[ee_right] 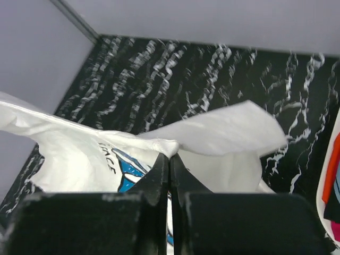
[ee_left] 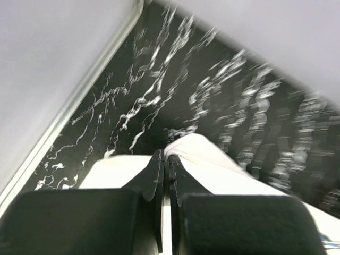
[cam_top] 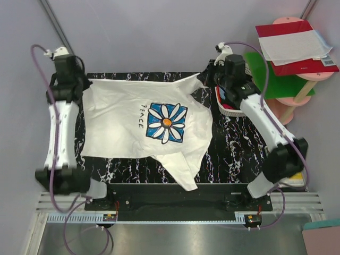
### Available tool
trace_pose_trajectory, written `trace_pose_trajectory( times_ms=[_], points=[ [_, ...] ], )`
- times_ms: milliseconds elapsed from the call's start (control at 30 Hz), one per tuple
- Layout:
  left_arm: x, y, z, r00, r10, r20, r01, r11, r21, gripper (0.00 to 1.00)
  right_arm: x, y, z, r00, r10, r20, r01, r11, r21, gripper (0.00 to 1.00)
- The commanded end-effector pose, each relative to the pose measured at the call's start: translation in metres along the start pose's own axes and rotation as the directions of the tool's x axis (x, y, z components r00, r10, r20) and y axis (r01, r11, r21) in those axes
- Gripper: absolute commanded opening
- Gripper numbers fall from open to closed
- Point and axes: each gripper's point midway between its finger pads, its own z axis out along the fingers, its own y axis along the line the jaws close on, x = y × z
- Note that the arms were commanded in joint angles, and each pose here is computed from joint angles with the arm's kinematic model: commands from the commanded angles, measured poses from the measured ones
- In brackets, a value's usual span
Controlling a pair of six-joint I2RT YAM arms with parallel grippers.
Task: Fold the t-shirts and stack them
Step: Flatten the tshirt out
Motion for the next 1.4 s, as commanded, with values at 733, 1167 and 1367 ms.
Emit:
trace_pose_trajectory(
  times_ms=[733,1167,1367],
  points=[
    [-0.044,0.083,-0.425,0.649,-0.224,0.727,-0.124,0.912,0.391,0.00,-0.080,0.171,-0.447,0.656,-0.168,0.736,0.488,0.838,-0.244,0.00],
    [-0.046,-0.011,-0.127,0.962,0.006,0.273,-0.057,0.982,0.180,0.00,-0.085,0.062,-0.135,0.888,-0.315,0.336,0.304,0.949,0.084,0.00],
    [-0.003,-0.038,0.026,0.996,0.086,0.004,-0.086,0.995,0.054,0.00,-0.053,0.006,0.025,0.959,-0.248,0.134,0.244,0.969,0.046,0.00]
  ],
)
